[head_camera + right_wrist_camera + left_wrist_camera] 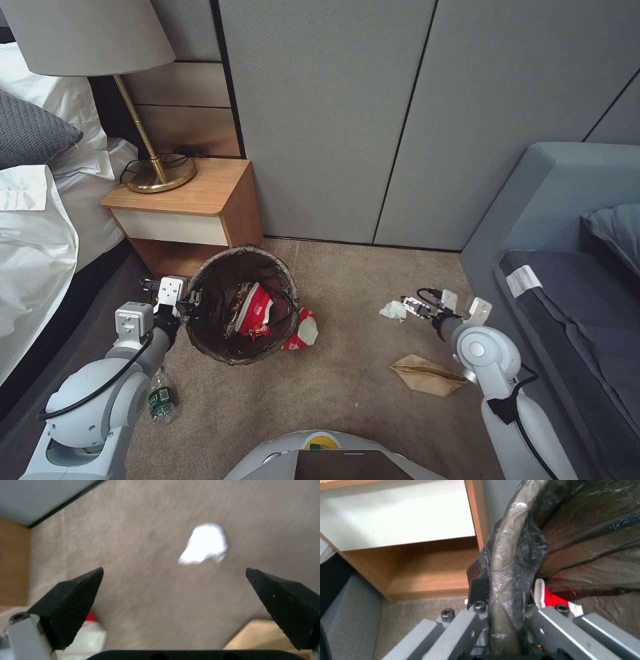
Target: Pick up the trash bin, then pick up the garbage from the floor and place it into the trash bin.
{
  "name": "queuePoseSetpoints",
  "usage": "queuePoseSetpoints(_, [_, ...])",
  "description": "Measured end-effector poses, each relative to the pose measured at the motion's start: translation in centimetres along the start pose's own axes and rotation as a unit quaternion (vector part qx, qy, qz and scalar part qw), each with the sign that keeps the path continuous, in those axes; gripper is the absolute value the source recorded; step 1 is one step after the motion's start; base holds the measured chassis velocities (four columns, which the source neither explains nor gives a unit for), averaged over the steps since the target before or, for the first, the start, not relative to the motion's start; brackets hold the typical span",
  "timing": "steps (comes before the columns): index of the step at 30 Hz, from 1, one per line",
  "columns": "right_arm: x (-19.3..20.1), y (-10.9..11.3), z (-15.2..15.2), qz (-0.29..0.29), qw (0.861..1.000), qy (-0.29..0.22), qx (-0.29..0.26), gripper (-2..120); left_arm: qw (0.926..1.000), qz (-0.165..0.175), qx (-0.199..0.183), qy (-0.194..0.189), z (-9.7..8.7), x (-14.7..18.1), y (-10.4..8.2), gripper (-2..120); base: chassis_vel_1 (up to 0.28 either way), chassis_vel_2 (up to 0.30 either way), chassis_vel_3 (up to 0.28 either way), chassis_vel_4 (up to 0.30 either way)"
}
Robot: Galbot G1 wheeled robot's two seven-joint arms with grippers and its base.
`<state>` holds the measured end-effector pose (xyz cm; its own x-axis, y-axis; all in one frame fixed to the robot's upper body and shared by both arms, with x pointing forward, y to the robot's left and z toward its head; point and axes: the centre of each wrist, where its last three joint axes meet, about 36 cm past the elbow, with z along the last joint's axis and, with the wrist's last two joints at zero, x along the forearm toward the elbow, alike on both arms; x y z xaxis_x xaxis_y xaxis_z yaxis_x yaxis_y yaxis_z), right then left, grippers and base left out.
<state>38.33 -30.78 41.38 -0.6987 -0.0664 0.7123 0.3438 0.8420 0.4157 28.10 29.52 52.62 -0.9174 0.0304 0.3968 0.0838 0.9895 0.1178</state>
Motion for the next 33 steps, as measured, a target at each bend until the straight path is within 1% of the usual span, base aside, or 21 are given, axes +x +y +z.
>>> queuePoseSetpoints(3, [-1.2,-0.3,1.0,0.005,0.999,0.023,-0.021,100,1.0,0.0,0.002,0.0,0.1,-0.1,-0.1,0,0.0,0.0,0.0,0.0])
queuePoseSetpoints(8, [-1.7,-0.9,2.1,0.011,0.999,0.032,-0.042,100,1.0,-0.001,0.003,0.0,0.1,-0.2,-0.1,0,0.0,0.0,0.0,0.0])
queuePoseSetpoints(13, [-1.4,-2.3,3.0,0.029,0.997,0.023,-0.072,100,1.0,-0.002,0.004,0.001,0.2,-0.3,0.0,0,0.0,0.0,0.0,0.0])
queuePoseSetpoints(18, [-1.0,-3.0,3.0,0.038,0.996,0.017,-0.078,100,1.0,-0.002,0.005,0.001,0.2,-0.5,0.0,0,0.0,0.0,0.0,0.0])
queuePoseSetpoints(19, [-0.8,-3.6,2.9,0.046,0.995,0.012,-0.082,100,1.0,-0.001,0.006,0.001,0.3,-0.6,-0.1,0,0.0,0.0,0.0,0.0])
queuePoseSetpoints(22, [-0.8,-4.1,2.8,0.059,0.995,0.006,-0.082,100,1.0,-0.001,0.007,0.001,0.3,-0.7,-0.1,0,0.0,0.0,0.0,0.0])
queuePoseSetpoints(24, [-0.8,-4.7,3.0,0.077,0.995,-0.007,-0.068,100,1.0,-0.001,0.007,0.001,0.4,-0.7,-0.1,0,0.0,0.0,0.0,0.0])
queuePoseSetpoints(27, [-0.7,-4.9,3.2,0.084,0.994,-0.015,-0.063,100,1.0,-0.001,0.006,0.0,0.4,-0.8,0.0,0,0.0,0.0,0.0,0.0])
queuePoseSetpoints(33, [-0.4,-5.6,3.3,0.096,0.992,-0.027,-0.08,100,1.0,0.0,0.007,0.0,0.5,-0.9,0.0,0,0.0,0.0,0.0,0.0])
